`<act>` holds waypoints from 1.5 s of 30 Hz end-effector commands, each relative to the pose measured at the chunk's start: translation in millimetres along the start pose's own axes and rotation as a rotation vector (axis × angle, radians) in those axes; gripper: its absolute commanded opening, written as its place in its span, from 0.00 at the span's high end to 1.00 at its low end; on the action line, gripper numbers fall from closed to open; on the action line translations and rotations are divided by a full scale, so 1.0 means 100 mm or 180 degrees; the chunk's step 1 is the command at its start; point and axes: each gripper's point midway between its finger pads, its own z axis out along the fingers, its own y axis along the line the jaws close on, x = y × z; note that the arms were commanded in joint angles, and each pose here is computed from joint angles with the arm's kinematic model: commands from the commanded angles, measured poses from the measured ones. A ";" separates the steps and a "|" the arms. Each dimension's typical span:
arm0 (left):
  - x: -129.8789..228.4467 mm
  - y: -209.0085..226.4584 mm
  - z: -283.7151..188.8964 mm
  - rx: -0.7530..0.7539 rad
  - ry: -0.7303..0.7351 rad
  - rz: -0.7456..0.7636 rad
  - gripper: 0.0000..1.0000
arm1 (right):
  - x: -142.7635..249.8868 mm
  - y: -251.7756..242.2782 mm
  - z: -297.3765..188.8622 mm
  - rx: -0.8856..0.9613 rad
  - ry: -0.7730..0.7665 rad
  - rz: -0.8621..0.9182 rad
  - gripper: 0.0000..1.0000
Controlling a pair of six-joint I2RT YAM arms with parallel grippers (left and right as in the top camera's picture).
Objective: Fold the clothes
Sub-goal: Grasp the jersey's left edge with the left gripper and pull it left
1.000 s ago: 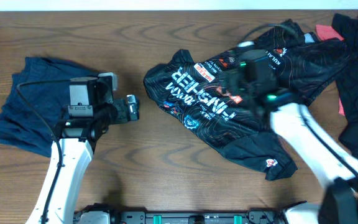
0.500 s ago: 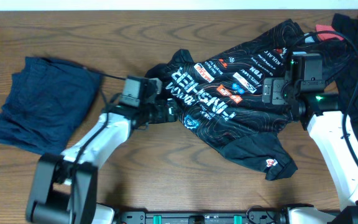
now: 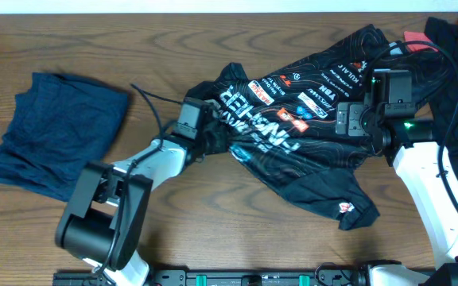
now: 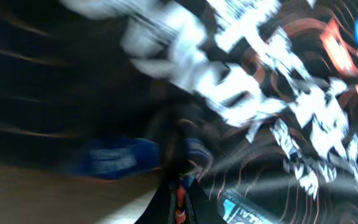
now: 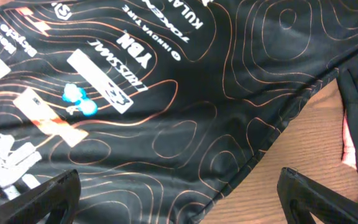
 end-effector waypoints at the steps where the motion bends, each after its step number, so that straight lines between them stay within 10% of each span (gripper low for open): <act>1: -0.71 0.21 -0.38 -0.0231 -0.0676 -0.0174 0.94 | -0.05 -0.05 -0.06 0.0021 -0.0064 0.0052 0.01; 7: -1.70 0.55 -1.17 -0.0296 -0.1504 -0.0457 0.94 | -0.05 -0.05 -0.06 0.0020 -0.0061 0.0051 0.01; 8: -1.76 0.57 -1.24 -0.0281 -0.1517 -0.0487 0.82 | -0.05 -0.05 -0.06 0.0020 -0.0060 0.0051 0.01; 10: -1.75 0.56 -1.29 -0.0144 -0.1378 -0.0539 0.13 | -0.05 -0.05 -0.06 0.0020 -0.0060 0.0051 0.01; 11: -1.67 0.52 -1.26 -0.0049 -0.1231 -0.0563 0.02 | -0.05 -0.05 -0.06 0.0020 -0.0060 0.0051 0.01; 21: 0.15 0.29 -1.00 -0.0200 0.1030 -0.1006 0.02 | -0.01 -0.05 -0.06 0.0024 -0.0010 0.0042 0.01; 31: 0.85 0.16 -0.66 -0.0607 0.1317 -0.0955 0.01 | 0.04 -0.05 -0.06 0.0028 0.0060 0.0033 0.01; 43: 0.81 0.23 -0.40 -0.0578 0.0889 -0.1050 0.44 | 0.09 -0.05 -0.06 0.0032 0.0119 0.0024 0.01; 45: 0.86 0.20 -0.41 -0.0564 0.0954 -0.1041 0.81 | 0.09 -0.05 -0.06 0.0033 0.0122 0.0024 0.01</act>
